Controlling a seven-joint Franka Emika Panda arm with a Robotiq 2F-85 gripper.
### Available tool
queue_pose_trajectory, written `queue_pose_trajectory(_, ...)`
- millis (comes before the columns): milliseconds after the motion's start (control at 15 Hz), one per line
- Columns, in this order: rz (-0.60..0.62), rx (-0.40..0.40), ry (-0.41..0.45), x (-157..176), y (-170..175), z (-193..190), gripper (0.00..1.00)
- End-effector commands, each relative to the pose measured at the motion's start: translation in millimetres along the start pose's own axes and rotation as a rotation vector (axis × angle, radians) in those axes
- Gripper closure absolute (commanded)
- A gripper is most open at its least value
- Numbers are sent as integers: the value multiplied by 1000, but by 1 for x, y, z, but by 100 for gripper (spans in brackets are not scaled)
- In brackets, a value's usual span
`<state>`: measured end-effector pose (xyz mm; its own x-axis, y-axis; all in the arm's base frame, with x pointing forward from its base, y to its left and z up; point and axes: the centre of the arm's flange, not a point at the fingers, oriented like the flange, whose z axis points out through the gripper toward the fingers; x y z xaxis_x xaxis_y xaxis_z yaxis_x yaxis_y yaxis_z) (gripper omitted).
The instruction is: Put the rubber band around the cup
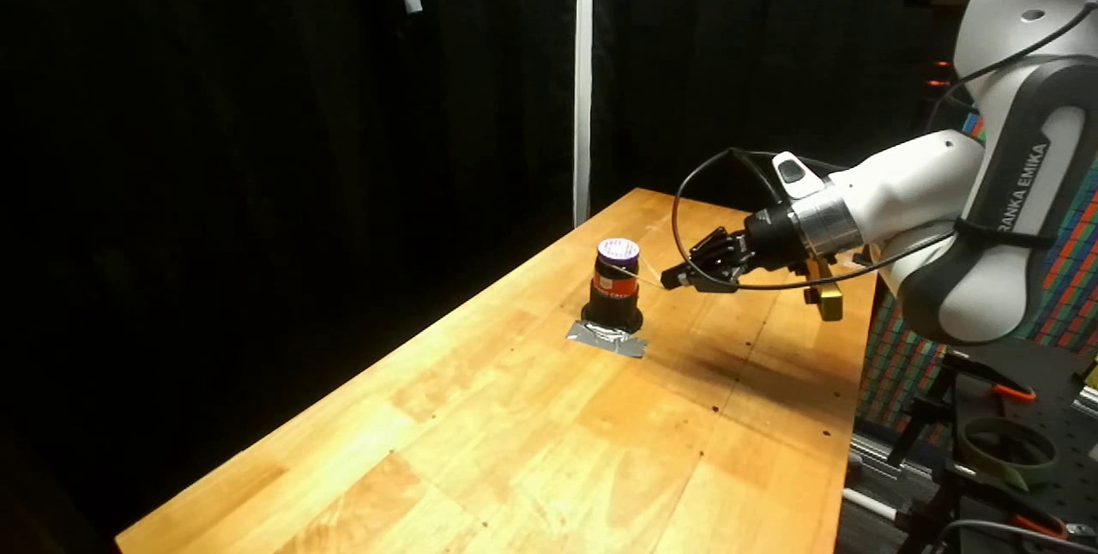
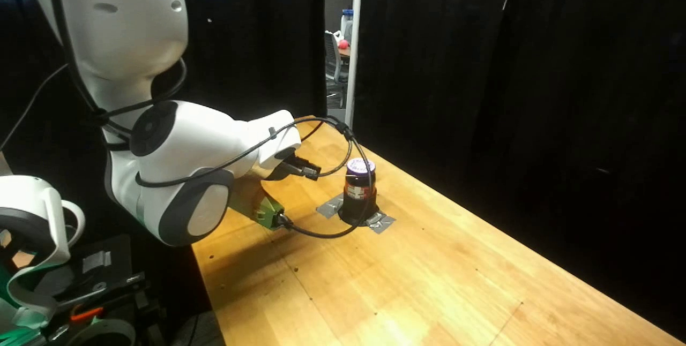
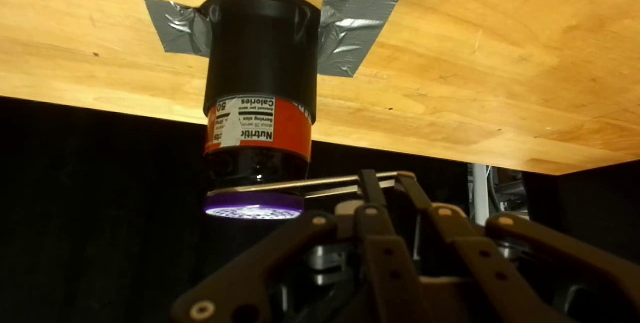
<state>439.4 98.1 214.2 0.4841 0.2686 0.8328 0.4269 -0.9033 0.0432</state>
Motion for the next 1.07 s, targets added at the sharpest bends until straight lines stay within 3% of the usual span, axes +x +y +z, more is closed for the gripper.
queue_pose_trajectory(0,-32,-11,80,4,-3,14,91)
queue_pose_trajectory(67,-39,-21,86,6,-1,17,93)
queue_pose_trajectory(133,-41,-27,80,8,0,19,87)
queue_pose_trajectory(200,-48,-29,79,9,2,22,68)
queue_pose_trajectory(267,-51,-29,82,10,3,23,67)
queue_pose_trajectory(867,-49,-71,143,9,6,41,1)
queue_pose_trajectory(1000,-44,-87,166,8,8,44,0)
